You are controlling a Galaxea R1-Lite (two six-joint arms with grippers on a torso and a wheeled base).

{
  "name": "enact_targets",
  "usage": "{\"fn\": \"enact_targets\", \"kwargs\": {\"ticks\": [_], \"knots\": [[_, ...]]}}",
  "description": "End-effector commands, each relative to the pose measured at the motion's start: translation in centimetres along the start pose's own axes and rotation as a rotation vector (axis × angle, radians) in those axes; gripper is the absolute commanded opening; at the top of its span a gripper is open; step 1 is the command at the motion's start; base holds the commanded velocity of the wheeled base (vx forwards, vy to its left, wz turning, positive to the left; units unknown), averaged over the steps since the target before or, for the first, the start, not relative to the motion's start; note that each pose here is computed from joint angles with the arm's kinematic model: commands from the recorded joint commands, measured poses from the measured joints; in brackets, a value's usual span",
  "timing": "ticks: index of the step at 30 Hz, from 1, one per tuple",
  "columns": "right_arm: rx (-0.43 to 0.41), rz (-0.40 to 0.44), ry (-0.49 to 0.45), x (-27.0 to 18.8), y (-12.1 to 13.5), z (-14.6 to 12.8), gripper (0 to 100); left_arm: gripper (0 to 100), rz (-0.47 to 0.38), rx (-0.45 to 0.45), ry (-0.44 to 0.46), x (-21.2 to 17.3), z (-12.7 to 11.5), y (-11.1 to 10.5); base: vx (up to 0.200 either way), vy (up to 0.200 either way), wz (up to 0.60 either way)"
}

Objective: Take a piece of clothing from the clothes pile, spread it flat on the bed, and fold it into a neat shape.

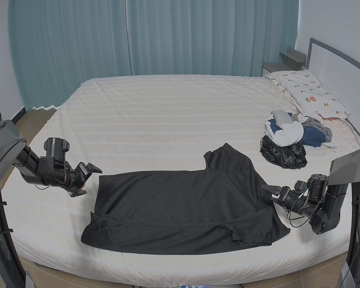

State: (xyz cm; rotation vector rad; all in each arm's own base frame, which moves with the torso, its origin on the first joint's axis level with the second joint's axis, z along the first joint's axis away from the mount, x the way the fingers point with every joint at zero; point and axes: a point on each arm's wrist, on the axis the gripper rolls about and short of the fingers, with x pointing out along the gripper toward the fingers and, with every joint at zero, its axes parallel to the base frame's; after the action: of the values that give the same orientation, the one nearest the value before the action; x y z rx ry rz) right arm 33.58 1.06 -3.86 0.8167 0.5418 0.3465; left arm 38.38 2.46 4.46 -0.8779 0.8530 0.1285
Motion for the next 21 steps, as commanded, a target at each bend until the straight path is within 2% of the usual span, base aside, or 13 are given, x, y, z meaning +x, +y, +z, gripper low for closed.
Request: {"fn": "enact_targets", "kwargs": {"ticks": [1,8,9,13,21], "knots": [[0.001,-0.001,0.0,0.1,-0.3,-0.2,100,100,-0.021,0.022,-0.014,2.8,1.0,-1.0,0.0,0.0,0.0],[0.004,-0.005,0.004,0.3,-0.5,-0.3,100,100,-0.054,0.058,-0.041,5.9,2.5,-1.5,0.0,0.0,0.0],[0.004,-0.007,0.006,0.4,-0.6,-0.4,100,100,-0.06,0.103,-0.042,7.2,2.9,-1.2,0.0,0.0,0.0],[0.005,-0.009,0.011,0.5,-0.6,-0.6,100,100,-0.062,0.172,-0.047,9.2,3.3,-0.7,0.0,0.0,0.0],[0.0,-0.005,0.017,0.6,-0.5,-0.7,100,100,-0.103,0.188,-0.092,10.7,3.4,-0.3,0.0,0.0,0.0]]}}
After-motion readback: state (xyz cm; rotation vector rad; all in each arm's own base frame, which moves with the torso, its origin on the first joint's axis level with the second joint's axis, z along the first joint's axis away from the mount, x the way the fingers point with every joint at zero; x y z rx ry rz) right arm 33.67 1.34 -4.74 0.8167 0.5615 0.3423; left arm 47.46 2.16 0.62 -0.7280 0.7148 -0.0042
